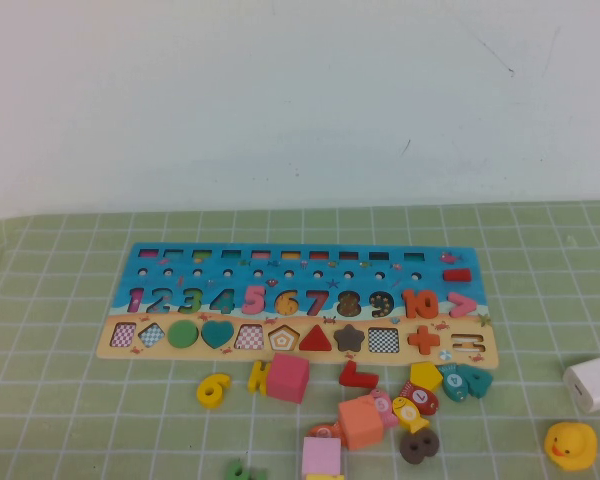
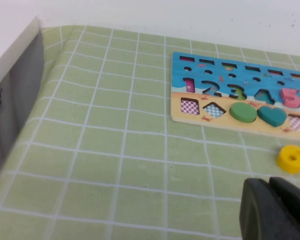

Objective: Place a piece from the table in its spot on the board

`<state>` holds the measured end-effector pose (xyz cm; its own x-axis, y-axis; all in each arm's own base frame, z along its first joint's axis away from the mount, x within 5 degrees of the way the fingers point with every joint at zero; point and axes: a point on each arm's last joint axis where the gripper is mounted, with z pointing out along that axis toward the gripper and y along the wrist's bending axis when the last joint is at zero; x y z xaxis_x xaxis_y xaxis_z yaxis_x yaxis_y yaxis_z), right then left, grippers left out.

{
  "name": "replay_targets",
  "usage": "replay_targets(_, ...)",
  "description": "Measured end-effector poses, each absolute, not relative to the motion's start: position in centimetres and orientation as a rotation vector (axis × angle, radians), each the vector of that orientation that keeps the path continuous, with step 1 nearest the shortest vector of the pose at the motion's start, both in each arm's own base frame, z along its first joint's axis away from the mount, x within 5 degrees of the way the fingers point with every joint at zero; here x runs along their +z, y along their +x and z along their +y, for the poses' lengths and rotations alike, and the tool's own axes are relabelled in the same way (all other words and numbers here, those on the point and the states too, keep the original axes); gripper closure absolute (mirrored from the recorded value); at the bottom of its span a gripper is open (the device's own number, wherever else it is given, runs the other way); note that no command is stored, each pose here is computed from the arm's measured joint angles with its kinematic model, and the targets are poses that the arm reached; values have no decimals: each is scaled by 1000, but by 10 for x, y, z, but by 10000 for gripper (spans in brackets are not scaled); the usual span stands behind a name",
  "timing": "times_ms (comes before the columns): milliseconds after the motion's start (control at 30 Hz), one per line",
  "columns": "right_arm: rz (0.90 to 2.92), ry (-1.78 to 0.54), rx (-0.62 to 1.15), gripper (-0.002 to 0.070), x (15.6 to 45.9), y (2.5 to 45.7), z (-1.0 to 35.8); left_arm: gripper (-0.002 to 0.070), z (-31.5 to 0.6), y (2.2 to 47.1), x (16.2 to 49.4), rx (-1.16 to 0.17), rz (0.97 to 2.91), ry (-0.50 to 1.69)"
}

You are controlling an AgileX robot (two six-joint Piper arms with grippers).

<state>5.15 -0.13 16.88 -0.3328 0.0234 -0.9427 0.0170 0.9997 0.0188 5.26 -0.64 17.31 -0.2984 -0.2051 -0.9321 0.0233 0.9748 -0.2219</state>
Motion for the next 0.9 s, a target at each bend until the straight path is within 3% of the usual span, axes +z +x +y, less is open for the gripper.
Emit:
replay_targets(100, 1910, 29, 6, 678, 169, 52, -1, 676, -10, 53, 174, -377, 1845, -259)
replay_targets(200, 1910, 29, 6, 678, 169, 52, -1, 676, -18, 53, 180, -746, 1755, -550)
replay_targets(233, 1910, 29, 6, 678, 169, 52, -1, 676, -19, 53, 182, -812, 1725, -600)
replay_targets(400, 1910, 29, 6, 678, 169, 52, -1, 676, -19, 54, 189, -986, 1612, -746)
replay_targets(567, 1910, 29, 6, 678, 169, 52, -1, 676, -18, 54, 192, -1022, 1567, -783)
replay_targets(667, 1910, 29, 6, 678, 169, 52, -1, 676, -18, 54, 197, -944, 1580, -676)
replay_targets(900, 1910, 29, 6, 678, 169, 52, -1, 676, -26, 42, 274, -699, 1568, -201)
